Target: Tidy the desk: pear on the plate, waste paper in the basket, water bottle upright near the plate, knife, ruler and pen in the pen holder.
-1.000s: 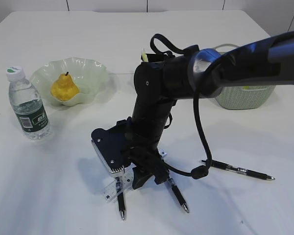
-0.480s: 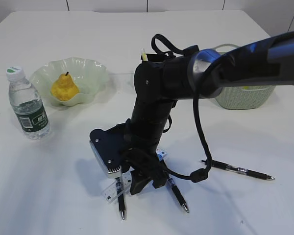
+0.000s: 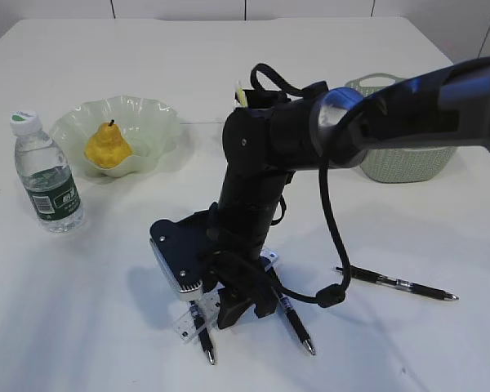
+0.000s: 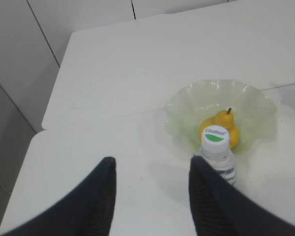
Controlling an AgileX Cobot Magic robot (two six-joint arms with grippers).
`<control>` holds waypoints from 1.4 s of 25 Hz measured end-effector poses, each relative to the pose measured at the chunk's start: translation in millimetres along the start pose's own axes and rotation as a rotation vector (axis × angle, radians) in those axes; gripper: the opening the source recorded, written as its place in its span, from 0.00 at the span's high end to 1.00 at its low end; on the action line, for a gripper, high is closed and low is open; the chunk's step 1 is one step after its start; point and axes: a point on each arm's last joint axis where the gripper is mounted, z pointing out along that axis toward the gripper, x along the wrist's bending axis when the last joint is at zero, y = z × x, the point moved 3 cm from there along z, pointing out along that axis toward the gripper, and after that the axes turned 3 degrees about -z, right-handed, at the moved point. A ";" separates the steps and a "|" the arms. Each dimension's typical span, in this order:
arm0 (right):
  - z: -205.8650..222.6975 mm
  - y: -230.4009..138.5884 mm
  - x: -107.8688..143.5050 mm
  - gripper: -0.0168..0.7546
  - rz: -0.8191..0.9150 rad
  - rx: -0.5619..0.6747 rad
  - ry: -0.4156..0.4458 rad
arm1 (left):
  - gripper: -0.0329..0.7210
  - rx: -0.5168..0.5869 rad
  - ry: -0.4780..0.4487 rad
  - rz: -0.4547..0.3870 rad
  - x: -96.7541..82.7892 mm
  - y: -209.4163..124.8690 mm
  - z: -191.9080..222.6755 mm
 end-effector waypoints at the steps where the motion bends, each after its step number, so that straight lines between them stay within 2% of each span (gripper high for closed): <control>1: 0.0 0.0 0.0 0.41 0.000 0.000 0.000 | 0.50 0.000 0.000 0.000 0.0 0.0 0.0; 4: 0.0 0.0 0.0 0.43 0.000 0.000 0.000 | 0.50 0.000 0.000 0.000 0.0 0.0 0.0; 15: 0.0 0.0 0.0 0.61 0.000 0.000 0.000 | 0.50 0.000 0.000 0.000 0.0 0.0 0.0; 35: -0.2 5.5 -2.5 0.62 0.034 -0.046 -0.020 | 0.50 0.000 -0.001 -0.006 -0.2 0.0 0.0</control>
